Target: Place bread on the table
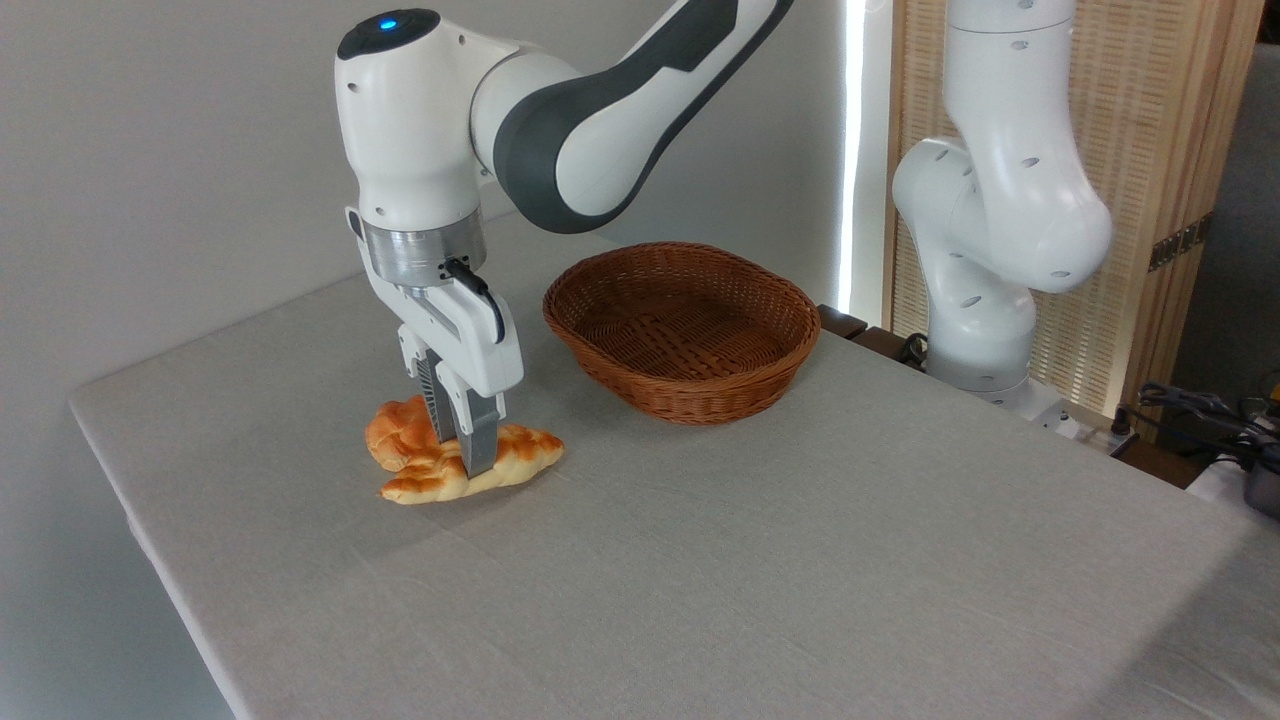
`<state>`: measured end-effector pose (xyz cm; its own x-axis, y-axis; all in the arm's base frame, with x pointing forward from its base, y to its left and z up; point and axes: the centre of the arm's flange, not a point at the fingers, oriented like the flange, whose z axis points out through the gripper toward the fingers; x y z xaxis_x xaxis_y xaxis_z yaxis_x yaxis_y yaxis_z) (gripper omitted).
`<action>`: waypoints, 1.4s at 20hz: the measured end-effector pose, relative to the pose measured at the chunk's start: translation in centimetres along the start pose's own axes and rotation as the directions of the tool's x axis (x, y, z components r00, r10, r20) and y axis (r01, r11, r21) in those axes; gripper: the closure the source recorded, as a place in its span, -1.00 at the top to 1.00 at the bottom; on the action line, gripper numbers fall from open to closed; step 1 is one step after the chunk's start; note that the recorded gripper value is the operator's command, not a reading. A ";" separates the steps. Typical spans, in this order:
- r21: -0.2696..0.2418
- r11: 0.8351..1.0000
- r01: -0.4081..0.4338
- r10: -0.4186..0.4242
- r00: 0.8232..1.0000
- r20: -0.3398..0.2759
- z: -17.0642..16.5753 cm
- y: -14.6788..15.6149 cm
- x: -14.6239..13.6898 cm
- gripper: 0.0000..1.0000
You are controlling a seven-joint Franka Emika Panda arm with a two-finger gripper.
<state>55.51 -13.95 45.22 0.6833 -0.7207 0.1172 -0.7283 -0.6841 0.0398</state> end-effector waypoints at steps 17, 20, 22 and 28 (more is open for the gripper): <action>0.028 1.000 0.007 -0.006 0.999 -0.037 -3.7 0.3 -0.2 1.00; 0.017 0.999 0.040 -0.040 0.999 -0.027 -8.5 -0.2 -2.6 1.00; 0.010 0.998 0.065 -0.065 0.998 -0.013 -12.0 -0.6 -4.3 1.00; -0.013 0.995 0.094 -0.094 0.995 0.030 -18.7 -1.0 -6.3 1.00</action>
<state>50.97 -6.64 63.00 0.7500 -0.6562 0.0827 -0.6611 -0.7476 0.0640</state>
